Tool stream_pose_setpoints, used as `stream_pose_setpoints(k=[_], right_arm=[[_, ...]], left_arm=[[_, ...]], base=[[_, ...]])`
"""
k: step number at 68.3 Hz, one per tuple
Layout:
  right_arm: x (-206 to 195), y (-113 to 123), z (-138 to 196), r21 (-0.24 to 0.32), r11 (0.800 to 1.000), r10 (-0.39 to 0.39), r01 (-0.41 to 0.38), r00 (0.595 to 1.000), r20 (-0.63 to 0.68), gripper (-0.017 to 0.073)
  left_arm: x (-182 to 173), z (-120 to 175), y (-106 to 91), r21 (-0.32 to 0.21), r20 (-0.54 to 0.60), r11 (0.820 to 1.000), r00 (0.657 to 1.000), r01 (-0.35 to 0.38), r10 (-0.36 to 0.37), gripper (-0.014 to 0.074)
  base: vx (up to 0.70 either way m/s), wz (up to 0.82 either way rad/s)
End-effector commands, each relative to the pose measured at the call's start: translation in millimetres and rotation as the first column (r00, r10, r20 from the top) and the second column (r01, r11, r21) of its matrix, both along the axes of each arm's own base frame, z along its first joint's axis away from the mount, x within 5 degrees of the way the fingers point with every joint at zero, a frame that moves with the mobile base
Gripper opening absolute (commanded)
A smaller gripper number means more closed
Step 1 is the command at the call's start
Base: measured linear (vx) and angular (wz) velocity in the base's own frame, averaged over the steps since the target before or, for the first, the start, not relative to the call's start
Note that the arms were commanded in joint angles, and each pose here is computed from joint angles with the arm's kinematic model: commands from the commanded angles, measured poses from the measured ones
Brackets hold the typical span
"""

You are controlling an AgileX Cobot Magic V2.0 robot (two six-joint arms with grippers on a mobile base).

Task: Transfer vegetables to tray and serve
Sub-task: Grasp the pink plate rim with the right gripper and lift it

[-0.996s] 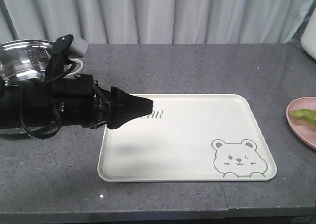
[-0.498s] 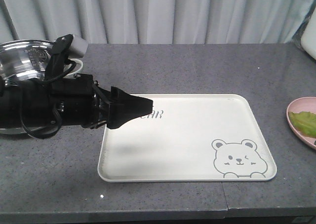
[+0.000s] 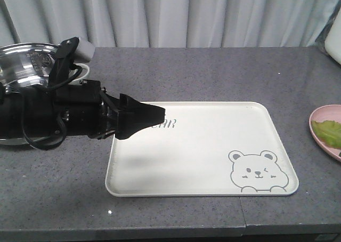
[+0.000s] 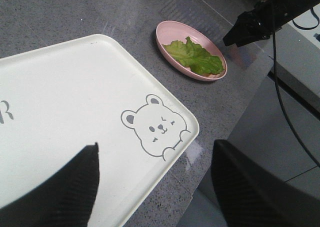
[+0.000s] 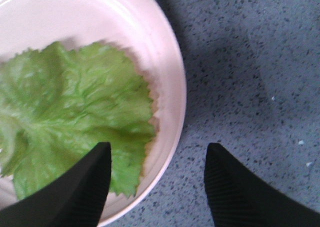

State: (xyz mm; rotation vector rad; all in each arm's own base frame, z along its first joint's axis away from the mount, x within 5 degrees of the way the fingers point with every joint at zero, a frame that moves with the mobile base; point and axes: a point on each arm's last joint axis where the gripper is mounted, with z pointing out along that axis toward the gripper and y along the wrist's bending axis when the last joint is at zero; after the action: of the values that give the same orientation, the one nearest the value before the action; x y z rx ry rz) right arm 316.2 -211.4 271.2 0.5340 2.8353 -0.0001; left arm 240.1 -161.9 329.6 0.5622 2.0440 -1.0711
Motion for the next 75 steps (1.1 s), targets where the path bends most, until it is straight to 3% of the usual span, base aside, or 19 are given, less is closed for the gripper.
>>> stream_pose_setpoints(k=[1,42,75], right_arm=[[2.5,-5.9,24.3,-0.054,0.999,0.01,-0.007,0.998,0.056,0.0377],[25.8,-21.0,-22.2,0.001,1.0,0.014,-0.014,1.0,-0.02,0.0319],[25.9,-21.0,-22.7,0.003,1.0,0.011,-0.011,1.0,-0.022,-0.0014]], left_arm=[[-3.9,18.8,-0.1,-0.065,0.034,0.998,0.999,-0.011,0.013,0.047],[-3.9,18.8,-0.1,-0.065,0.034,0.998,0.999,-0.011,0.013,0.047],[-3.9,18.8,-0.1,-0.065,0.034,0.998,0.999,-0.011,0.013,0.047]], base=[[0.0,0.0],[0.0,0.0],[0.0,0.0]])
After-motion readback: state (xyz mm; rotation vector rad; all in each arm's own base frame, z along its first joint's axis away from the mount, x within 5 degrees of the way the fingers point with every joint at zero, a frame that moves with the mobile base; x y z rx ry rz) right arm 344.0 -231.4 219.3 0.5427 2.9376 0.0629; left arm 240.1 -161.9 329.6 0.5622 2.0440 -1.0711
